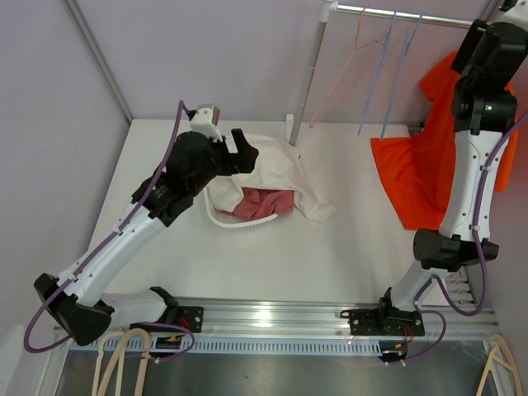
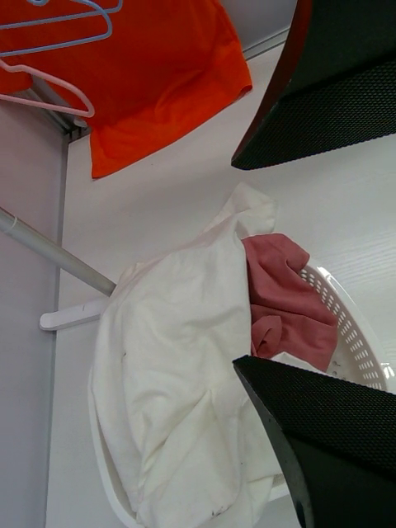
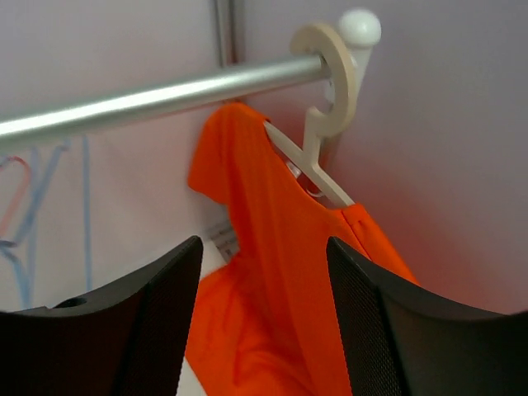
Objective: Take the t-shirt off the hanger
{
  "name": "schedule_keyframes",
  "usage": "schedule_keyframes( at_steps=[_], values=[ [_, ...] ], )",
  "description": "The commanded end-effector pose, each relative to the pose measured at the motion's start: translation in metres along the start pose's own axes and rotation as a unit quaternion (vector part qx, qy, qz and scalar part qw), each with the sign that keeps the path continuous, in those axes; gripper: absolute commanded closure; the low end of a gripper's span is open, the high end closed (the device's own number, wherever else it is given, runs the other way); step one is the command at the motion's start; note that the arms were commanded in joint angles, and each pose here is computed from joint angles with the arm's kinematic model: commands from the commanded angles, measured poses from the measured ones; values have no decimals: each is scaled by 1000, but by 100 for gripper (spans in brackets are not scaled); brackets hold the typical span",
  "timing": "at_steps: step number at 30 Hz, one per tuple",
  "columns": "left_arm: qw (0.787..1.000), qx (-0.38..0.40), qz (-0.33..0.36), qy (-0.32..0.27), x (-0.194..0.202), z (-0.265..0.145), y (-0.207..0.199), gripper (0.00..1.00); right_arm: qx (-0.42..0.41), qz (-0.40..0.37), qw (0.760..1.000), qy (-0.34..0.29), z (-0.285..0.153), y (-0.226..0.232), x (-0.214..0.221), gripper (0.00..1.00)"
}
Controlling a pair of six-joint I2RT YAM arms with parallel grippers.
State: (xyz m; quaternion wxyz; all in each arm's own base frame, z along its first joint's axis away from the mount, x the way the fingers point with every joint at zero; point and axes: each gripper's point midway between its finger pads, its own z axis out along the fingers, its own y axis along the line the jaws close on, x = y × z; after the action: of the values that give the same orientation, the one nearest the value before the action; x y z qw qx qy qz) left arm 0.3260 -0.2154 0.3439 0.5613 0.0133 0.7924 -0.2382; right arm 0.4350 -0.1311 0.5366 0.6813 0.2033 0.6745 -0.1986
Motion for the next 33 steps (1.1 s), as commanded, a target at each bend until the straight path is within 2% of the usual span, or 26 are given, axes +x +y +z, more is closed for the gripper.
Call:
schedule_keyframes(
  at_steps=[1,9,18,28,33],
  values=[
    [1000,7,3,13,6,-14,-4,0,54,-66,995,48,12,-26,31,35],
    [1000,4,30,7,3,-29,-10,1,98,-62,991,65,26,-58,48,41],
    [999,18,47,9,-3,-27,-29,1,110,-53,991,63,34,-76,51,42],
    [996,39,80,-8,-20,-27,-52,1,47,-14,998,29,66,-79,43,48],
    [995,37,90,3,-15,-18,-59,1,-21,9,1000,15,84,-63,40,50]
  ],
)
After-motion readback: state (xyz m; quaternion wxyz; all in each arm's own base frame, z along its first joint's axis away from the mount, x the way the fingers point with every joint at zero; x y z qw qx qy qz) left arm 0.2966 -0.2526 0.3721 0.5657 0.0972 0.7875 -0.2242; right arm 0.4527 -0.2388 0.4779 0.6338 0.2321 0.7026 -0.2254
